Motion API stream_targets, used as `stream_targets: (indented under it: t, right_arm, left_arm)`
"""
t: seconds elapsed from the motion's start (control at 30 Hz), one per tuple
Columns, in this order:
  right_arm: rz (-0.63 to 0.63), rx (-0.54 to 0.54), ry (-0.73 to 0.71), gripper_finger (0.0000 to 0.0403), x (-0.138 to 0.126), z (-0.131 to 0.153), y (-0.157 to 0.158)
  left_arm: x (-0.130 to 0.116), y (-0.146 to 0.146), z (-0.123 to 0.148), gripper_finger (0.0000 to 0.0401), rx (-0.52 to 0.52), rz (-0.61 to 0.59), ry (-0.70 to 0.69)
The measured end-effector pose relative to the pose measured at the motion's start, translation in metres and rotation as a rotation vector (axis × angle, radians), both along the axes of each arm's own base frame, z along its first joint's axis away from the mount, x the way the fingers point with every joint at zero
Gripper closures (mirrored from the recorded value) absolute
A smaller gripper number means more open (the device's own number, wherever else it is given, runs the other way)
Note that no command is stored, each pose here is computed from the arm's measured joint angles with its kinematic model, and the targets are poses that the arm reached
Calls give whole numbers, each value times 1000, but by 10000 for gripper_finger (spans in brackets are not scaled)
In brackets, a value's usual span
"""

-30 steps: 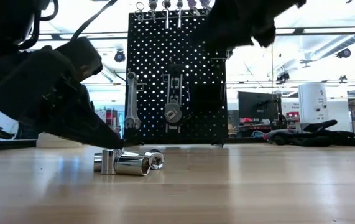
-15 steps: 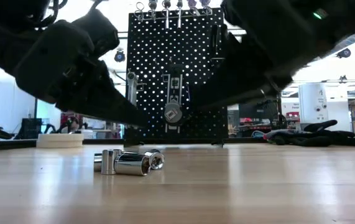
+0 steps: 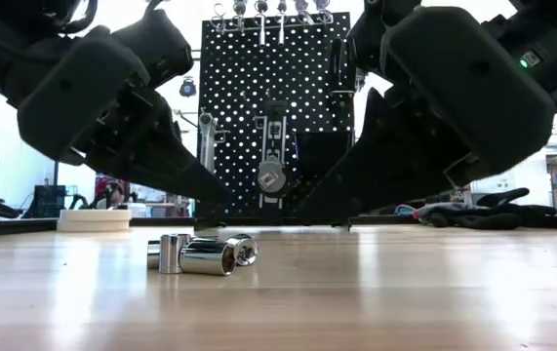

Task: Hang tools onto peg board
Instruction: Put the socket wrench into the bin on the peg board

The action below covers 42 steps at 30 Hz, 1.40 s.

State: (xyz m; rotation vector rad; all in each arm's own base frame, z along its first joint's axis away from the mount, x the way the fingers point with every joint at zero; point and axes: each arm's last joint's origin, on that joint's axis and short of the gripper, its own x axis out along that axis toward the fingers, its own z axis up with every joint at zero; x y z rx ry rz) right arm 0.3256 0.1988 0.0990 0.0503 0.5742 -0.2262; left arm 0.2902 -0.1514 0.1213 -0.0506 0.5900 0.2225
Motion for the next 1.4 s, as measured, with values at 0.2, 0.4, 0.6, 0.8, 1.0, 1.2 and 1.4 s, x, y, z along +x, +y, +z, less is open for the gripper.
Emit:
stream_targets:
  t: [0.2, 0.4, 0.6, 0.8, 1.0, 1.2, 1.4]
  right_arm:
    - [22, 0, 5, 201, 3, 1, -3]
    - [2, -15, 1, 200, 10, 1, -14]
    - [-8, 47, -12, 197, 25, 4, -35]
    - [19, 123, -3, 197, 33, 4, -48]
    - [25, 124, 5, 199, 37, 4, -55]
    - [63, 161, 36, 199, 39, 1, -62]
    - [89, 125, 59, 197, 38, 0, -61]
  left_arm:
    - [6, -5, 8, 287, 2, -24, 90]
    - [11, -3, 13, 287, 9, -6, 70]
    - [10, 10, 5, 287, -40, 74, 80]
    - [10, 18, -3, 287, -54, 119, 95]
    - [12, 18, -15, 287, -66, 134, 113]
    - [17, 15, -27, 287, -74, 137, 135]
    - [25, 11, -28, 287, -67, 143, 130]
